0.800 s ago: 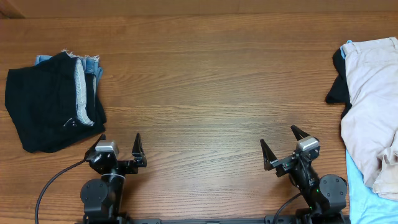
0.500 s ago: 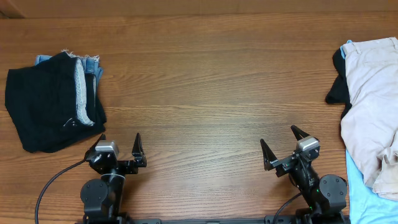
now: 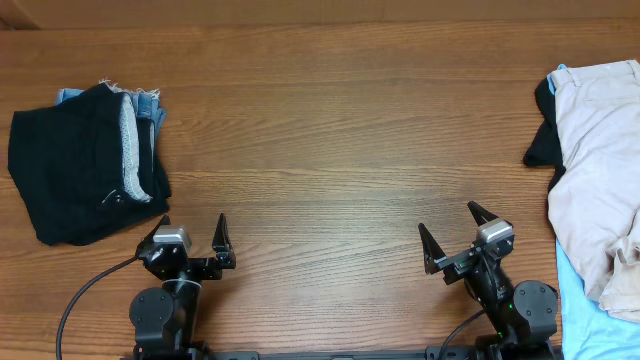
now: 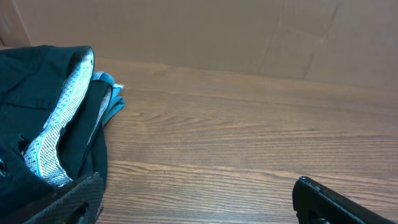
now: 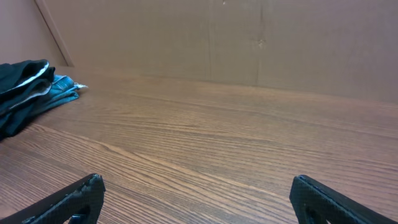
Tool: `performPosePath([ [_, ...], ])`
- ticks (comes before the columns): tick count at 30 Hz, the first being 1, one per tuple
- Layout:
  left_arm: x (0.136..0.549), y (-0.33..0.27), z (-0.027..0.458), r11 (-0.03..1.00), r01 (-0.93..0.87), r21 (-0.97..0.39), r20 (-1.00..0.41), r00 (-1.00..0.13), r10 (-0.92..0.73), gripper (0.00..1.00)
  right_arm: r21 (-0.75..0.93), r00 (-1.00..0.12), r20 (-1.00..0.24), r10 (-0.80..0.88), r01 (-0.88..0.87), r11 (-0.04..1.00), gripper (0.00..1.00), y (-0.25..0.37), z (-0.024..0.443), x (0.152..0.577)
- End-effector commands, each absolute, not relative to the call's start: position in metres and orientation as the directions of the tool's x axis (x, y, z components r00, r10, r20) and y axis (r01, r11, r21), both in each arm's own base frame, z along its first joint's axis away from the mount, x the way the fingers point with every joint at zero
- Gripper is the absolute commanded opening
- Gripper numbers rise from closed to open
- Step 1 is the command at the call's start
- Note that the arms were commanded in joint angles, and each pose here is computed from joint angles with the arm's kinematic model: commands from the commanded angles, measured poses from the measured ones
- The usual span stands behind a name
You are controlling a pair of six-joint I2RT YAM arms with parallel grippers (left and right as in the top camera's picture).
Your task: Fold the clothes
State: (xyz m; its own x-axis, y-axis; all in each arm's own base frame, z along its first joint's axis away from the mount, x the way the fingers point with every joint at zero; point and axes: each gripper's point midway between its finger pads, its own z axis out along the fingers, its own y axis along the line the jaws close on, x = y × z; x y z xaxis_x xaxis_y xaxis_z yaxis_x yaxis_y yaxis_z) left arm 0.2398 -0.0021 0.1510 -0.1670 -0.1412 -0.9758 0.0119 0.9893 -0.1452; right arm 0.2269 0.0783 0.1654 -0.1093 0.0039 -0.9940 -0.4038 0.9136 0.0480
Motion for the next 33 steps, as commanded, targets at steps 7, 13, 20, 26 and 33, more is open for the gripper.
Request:
performPosePath([
  [7,0.240,-0.006,0.154,0.987,0.031,-0.160,-0.977,-0.151,-0.153,1.00,0.043,-0.092,-0.996,0.006,-0.403,0.914,1.00,0.078,0.169,0.227],
  [13,0.238,-0.026,0.156,0.972,0.149,-0.180,-0.974,-0.164,-0.155,1.00,0.045,-0.093,-0.996,0.006,-0.424,0.905,1.00,0.081,0.169,0.225],
  [20,0.236,-0.036,0.155,0.961,0.202,-0.188,-0.972,-0.177,-0.153,1.00,0.229,-0.180,-0.971,0.156,-0.523,0.821,1.00,0.102,0.173,0.213],
  [26,0.235,-0.037,0.164,0.961,0.215,-0.176,-0.977,-0.154,-0.145,1.00,0.311,-0.172,-0.950,0.258,-0.531,0.788,1.00,0.104,0.192,0.212],
  [33,0.222,-0.017,0.246,0.984,0.111,-0.143,-0.990,-0.023,-0.141,1.00,0.421,-0.201,-0.906,0.373,-0.529,0.737,1.00,0.104,0.235,0.204],
])
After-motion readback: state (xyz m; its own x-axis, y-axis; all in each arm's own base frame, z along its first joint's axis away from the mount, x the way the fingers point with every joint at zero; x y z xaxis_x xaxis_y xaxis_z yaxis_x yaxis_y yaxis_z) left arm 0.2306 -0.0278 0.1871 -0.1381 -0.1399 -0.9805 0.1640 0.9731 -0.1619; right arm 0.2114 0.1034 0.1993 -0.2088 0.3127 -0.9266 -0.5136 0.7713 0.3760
